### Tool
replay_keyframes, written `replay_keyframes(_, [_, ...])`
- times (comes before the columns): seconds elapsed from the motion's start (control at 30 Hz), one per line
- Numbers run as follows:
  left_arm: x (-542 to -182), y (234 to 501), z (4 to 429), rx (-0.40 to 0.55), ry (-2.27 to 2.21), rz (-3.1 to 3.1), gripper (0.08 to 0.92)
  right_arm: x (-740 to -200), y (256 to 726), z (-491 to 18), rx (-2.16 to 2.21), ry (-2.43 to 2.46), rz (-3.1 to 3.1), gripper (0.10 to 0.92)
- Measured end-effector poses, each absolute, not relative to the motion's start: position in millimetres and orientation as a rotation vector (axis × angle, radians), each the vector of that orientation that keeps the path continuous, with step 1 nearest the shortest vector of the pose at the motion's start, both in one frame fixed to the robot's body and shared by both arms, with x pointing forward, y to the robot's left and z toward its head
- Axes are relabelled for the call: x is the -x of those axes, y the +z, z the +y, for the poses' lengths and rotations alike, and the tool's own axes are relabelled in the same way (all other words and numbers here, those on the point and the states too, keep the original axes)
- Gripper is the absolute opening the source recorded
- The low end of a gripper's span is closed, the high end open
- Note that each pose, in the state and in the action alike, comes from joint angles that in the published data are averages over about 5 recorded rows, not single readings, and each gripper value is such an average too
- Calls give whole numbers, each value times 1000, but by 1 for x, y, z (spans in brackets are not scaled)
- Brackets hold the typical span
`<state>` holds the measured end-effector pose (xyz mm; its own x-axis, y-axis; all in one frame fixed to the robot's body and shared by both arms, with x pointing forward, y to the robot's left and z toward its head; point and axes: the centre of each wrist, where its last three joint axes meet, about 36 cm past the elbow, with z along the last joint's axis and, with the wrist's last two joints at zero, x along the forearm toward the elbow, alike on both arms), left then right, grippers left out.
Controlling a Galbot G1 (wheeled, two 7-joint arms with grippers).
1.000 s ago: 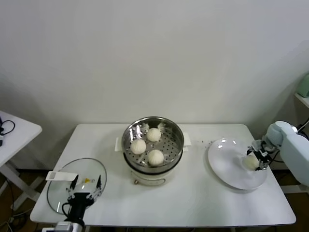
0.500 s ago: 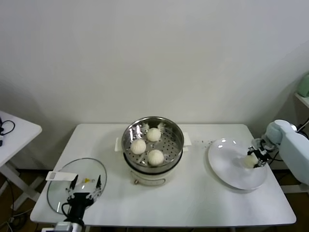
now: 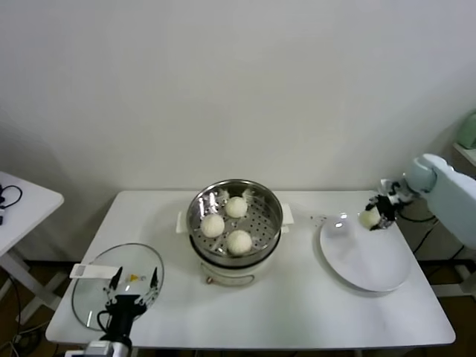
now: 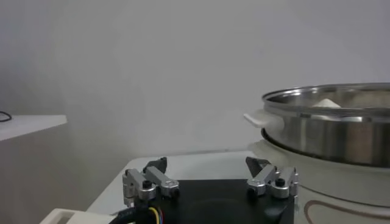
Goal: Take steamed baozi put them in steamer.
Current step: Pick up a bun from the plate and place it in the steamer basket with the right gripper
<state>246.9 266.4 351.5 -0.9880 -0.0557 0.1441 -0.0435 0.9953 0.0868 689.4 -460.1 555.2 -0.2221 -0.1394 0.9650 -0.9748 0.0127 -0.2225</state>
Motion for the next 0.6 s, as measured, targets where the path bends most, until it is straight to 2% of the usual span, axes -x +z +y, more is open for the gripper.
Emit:
replay_keyframes(0.3, [-252, 359, 262, -60, -114, -3020, 823, -721, 637, -371, -1296, 1258, -1578, 645])
replay_keyframes(0.6, [-254, 366, 257, -37, -112, -3041, 823, -729, 661, -280, -1405, 1192, -1556, 645])
